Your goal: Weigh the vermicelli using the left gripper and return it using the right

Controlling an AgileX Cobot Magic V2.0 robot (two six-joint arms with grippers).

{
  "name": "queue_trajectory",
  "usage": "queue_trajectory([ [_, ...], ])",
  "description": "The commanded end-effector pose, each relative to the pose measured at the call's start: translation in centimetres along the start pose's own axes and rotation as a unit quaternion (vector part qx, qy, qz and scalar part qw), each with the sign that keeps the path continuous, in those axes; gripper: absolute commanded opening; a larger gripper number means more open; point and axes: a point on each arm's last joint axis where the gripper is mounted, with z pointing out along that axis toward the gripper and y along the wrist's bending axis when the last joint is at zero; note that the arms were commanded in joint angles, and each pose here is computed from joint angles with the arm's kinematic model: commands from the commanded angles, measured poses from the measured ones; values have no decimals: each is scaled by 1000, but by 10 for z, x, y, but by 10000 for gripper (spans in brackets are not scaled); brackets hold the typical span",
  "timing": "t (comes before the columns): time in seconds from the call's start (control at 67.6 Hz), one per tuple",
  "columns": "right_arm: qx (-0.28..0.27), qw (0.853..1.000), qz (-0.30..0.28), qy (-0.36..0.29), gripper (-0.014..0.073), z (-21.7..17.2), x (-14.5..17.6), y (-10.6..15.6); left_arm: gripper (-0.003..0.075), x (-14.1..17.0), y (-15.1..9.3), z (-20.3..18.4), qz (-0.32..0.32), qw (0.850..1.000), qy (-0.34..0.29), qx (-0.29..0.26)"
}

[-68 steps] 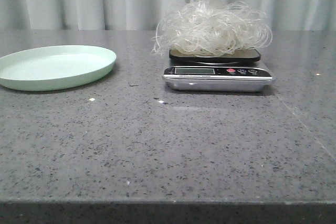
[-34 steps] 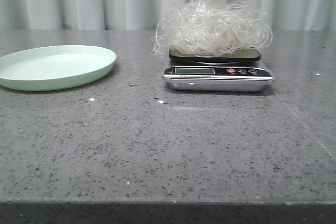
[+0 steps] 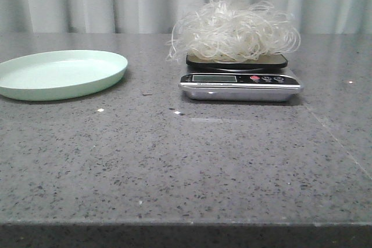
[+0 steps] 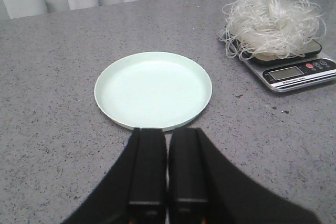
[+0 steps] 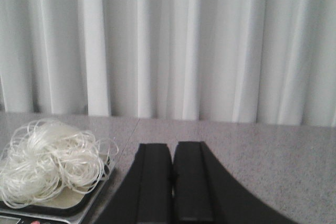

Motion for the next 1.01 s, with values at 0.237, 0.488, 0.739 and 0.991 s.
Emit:
queue_trajectory([
  [0.237,2,1000,-6,-18,151,11,-21,0,134,-13,-2,-3,-3,999,-43,14],
  [0.488,3,1000,-1,-29,151,11,-23,0,134,-13,-2,-3,-3,999,-43,14],
  [0.739,2,1000,1,-15,151,11,-21,1,134,-13,-2,-3,-3,999,-43,14],
  [0.991,-2,1000,1,22,526,11,-14,1,134,-13,-2,-3,-3,999,-43,14],
])
